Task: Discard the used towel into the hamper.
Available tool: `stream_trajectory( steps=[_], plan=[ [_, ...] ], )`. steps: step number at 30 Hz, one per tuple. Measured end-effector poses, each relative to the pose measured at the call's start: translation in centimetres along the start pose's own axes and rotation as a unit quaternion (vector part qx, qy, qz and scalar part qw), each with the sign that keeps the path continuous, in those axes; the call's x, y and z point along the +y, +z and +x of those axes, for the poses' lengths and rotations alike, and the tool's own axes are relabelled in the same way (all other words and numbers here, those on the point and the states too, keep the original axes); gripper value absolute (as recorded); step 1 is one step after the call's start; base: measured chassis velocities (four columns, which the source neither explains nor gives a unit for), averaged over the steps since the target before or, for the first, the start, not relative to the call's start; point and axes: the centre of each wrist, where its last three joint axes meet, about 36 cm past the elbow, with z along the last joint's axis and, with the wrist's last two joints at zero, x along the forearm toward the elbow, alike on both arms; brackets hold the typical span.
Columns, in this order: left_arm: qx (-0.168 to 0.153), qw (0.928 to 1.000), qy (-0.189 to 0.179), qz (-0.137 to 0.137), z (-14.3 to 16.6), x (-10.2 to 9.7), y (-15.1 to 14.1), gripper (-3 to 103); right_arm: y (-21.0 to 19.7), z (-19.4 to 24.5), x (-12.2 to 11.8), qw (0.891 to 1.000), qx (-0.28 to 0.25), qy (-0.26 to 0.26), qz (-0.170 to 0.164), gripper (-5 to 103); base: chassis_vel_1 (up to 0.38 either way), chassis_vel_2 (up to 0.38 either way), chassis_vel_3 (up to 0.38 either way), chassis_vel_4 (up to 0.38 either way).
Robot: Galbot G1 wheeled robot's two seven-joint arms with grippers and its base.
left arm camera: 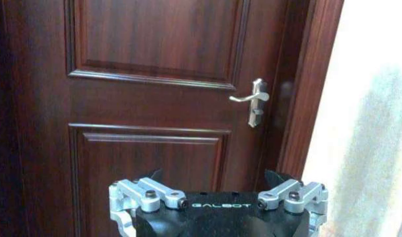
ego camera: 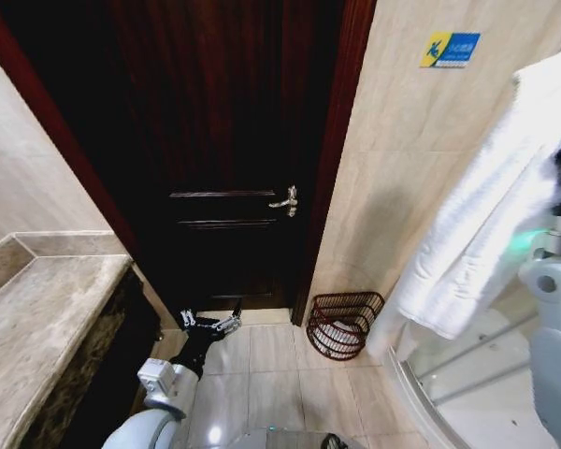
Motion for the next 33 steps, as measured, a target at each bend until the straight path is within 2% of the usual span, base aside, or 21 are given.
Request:
stream_trajectory(
  steps=[7, 13, 22, 33],
  plan=[
    [0.0, 1.0, 0.0, 0.0, 0.0, 0.0, 0.0, 100, -0.4, -1.3, -0.9, 1.0, -0.011, -0.002, 0.007, 10, -0.032, 0.042, 0.022, -0.024],
    [0.0, 1.0, 0.0, 0.0, 0.0, 0.0, 0.0, 100, 0.4, -1.0, -0.9, 1.0, -0.005, -0.003, -0.001, 10, 0.019, -0.017, -0.03, 0.018],
    [0.0, 1.0, 0.0, 0.0, 0.0, 0.0, 0.0, 100, 3.3, 3.3, 0.6, 0.999, 0.032, -0.005, -0.02, 10, 0.0, 0.0, 0.0, 0.0],
    [0.0, 1.0, 0.0, 0.0, 0.0, 0.0, 0.0, 100, 5.9, 7.8, 2.0, 0.998, 0.068, 0.01, -0.006, 10, 0.0, 0.0, 0.0, 0.0]
  ],
)
